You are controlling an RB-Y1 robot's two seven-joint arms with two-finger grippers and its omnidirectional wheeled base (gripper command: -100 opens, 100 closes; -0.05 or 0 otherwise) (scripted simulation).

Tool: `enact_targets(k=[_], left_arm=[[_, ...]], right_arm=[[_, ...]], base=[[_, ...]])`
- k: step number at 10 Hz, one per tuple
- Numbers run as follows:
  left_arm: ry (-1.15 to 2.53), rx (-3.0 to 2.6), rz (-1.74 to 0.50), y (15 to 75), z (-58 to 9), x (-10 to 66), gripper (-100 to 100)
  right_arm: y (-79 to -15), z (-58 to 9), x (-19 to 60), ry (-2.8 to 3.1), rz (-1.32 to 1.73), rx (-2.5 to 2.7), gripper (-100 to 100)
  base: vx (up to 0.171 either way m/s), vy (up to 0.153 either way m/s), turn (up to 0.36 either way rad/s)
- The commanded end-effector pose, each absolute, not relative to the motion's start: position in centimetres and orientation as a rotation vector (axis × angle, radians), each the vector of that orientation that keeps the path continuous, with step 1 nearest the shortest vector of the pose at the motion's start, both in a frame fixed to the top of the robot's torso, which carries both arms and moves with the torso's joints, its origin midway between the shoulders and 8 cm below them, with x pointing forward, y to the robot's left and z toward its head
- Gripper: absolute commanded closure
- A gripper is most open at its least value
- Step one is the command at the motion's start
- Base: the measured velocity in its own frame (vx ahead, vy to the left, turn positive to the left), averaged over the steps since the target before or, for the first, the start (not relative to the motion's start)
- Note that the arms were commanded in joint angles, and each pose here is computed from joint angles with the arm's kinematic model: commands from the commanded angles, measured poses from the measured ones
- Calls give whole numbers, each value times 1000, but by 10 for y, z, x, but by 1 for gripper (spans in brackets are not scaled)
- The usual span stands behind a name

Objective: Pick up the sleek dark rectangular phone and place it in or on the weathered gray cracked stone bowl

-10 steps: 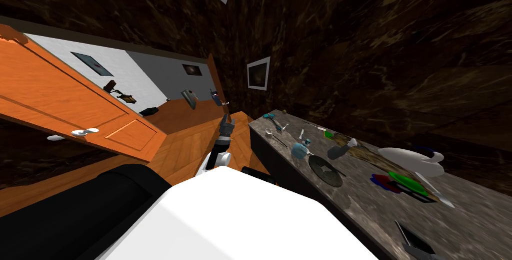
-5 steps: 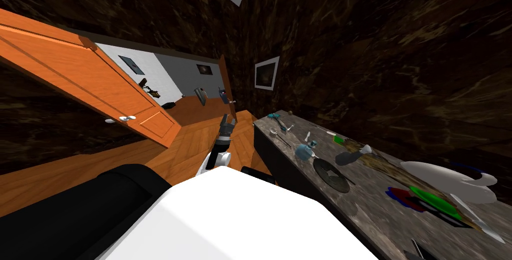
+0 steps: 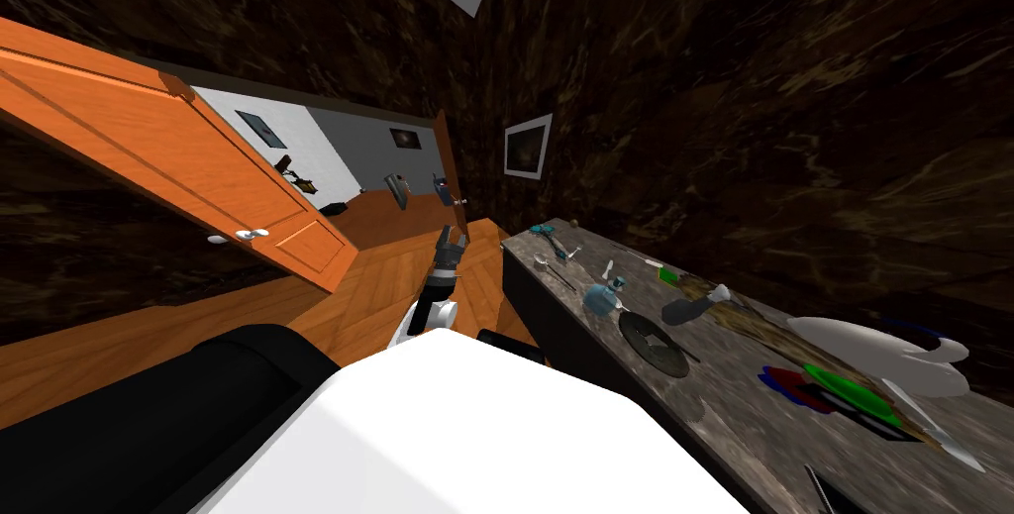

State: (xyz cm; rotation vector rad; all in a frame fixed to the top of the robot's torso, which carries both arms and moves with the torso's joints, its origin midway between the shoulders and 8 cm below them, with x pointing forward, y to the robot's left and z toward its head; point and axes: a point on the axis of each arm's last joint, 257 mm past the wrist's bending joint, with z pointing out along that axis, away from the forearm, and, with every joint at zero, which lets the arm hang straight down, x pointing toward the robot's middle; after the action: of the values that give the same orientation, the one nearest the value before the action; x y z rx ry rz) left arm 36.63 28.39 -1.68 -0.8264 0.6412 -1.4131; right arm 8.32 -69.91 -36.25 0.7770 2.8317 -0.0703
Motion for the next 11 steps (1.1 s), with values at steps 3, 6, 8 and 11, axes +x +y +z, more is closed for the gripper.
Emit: enact_targets(k=[3, 6, 8, 11], left_arm=[[641, -827, -1413, 284, -17, 366, 0], [641, -827, -1413, 284, -17, 366, 0], [641, -826, -1413, 284, -17, 366, 0], [641, -826, -1414, 284, -17, 366, 0]], right_arm=[[-696, -353, 92, 2844, -61, 725, 100], [-697, -346, 99, 2855, -59, 678, 100], [-702, -338, 95, 2868, -76, 668, 100], [-718, -314, 73, 2918, -134, 667, 100]], base=[[45, 5, -165], [84, 25, -165], [-26, 43, -29], [-149, 265, -147]])
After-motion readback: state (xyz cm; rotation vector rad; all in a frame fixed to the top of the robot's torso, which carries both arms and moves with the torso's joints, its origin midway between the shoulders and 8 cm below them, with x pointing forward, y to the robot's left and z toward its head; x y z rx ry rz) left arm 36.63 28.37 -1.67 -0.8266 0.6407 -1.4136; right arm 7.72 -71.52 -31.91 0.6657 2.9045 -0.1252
